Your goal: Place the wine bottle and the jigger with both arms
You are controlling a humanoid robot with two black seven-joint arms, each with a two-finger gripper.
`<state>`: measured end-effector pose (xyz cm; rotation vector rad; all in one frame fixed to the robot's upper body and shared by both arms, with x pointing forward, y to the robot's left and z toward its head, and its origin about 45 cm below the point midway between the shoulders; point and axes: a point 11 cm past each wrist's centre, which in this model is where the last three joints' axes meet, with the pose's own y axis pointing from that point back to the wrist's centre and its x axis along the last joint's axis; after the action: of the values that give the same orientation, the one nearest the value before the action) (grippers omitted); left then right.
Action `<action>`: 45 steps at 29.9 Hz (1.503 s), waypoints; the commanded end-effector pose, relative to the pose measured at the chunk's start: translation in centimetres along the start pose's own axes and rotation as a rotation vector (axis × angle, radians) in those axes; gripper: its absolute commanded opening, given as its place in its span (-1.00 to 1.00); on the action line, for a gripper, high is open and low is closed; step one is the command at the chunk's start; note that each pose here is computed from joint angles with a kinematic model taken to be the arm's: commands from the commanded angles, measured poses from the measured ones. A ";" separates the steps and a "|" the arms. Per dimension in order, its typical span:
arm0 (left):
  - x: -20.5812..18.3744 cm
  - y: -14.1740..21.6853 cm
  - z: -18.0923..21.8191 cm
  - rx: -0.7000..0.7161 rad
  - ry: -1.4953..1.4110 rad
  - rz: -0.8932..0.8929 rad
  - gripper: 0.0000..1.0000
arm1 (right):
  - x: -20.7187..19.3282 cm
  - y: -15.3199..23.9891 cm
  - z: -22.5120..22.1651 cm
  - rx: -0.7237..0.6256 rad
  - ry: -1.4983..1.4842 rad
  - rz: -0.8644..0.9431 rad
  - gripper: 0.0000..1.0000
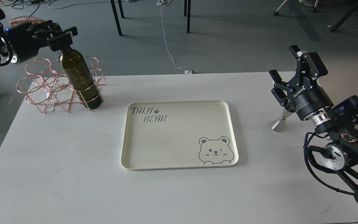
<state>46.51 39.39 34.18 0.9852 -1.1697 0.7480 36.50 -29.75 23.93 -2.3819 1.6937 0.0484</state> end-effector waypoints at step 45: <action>-15.6 -0.3 15.0 -0.441 1.790 0.299 0.96 | -3.4 0.2 5.9 -0.024 -0.204 0.111 0.97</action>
<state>36.93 25.45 20.26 -0.3878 0.1625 1.0907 35.96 -26.36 19.01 -2.2033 1.7546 0.2946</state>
